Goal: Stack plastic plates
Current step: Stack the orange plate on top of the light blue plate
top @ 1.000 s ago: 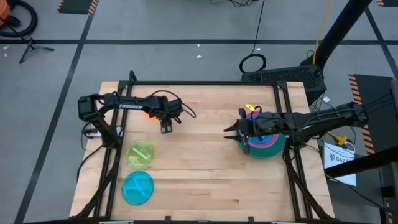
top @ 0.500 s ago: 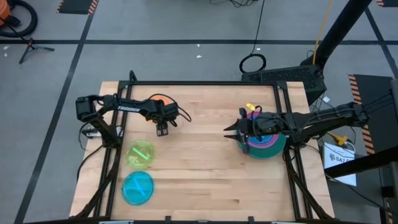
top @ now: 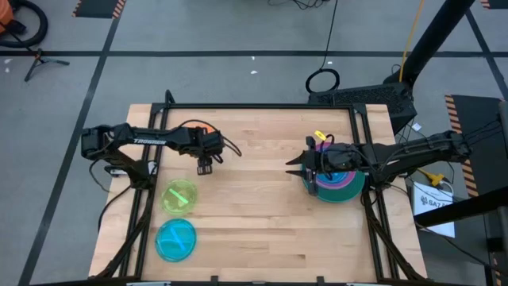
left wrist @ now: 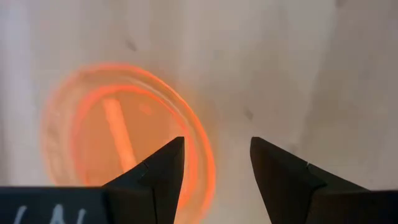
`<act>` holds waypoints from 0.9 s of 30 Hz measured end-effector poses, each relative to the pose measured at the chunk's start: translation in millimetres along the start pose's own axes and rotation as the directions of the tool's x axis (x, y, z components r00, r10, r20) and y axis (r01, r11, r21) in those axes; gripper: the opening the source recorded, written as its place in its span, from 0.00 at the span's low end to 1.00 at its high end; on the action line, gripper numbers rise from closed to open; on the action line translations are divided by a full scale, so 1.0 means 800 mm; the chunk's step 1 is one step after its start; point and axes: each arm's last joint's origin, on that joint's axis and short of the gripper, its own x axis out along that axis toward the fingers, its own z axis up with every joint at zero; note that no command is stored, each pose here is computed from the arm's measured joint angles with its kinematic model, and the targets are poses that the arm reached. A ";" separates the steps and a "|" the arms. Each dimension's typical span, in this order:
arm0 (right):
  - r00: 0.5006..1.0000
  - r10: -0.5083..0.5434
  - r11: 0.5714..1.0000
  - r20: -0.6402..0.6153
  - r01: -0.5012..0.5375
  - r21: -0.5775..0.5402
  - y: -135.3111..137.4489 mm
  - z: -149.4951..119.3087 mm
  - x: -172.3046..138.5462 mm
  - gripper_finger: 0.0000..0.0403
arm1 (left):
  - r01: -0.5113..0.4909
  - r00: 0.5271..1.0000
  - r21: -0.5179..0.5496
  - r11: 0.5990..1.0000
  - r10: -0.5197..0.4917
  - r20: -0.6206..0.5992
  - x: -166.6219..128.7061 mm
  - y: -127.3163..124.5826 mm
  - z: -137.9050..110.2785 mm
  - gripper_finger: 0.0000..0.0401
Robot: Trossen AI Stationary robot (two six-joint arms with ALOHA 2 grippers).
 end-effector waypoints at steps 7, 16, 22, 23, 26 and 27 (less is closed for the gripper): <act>1.000 -0.001 1.000 -0.004 0.001 -0.005 0.000 0.000 0.000 0.27 | 0.013 0.999 -0.019 1.000 -0.012 0.041 0.005 0.008 -0.005 0.48; 1.000 -0.001 1.000 -0.007 0.001 -0.006 0.000 -0.001 0.000 0.27 | -0.029 0.999 -0.105 0.994 0.034 0.042 0.038 0.001 -0.030 0.48; 1.000 -0.001 1.000 -0.006 0.001 -0.014 0.000 -0.001 0.000 0.27 | -0.059 0.997 -0.146 0.987 0.067 0.047 0.044 0.000 -0.035 0.48; 1.000 -0.001 1.000 -0.006 0.001 -0.014 0.000 -0.001 0.000 0.27 | -0.060 0.996 -0.149 0.987 0.069 0.051 0.045 0.000 -0.035 0.48; 1.000 -0.001 1.000 -0.006 0.001 -0.014 0.000 -0.001 0.000 0.27 | -0.074 0.995 -0.155 0.985 0.084 0.056 0.047 -0.001 -0.037 0.47; 1.000 -0.001 1.000 -0.006 0.001 -0.014 0.000 -0.001 0.000 0.27 | -0.078 0.995 -0.159 0.984 0.087 0.055 0.047 -0.001 -0.037 0.47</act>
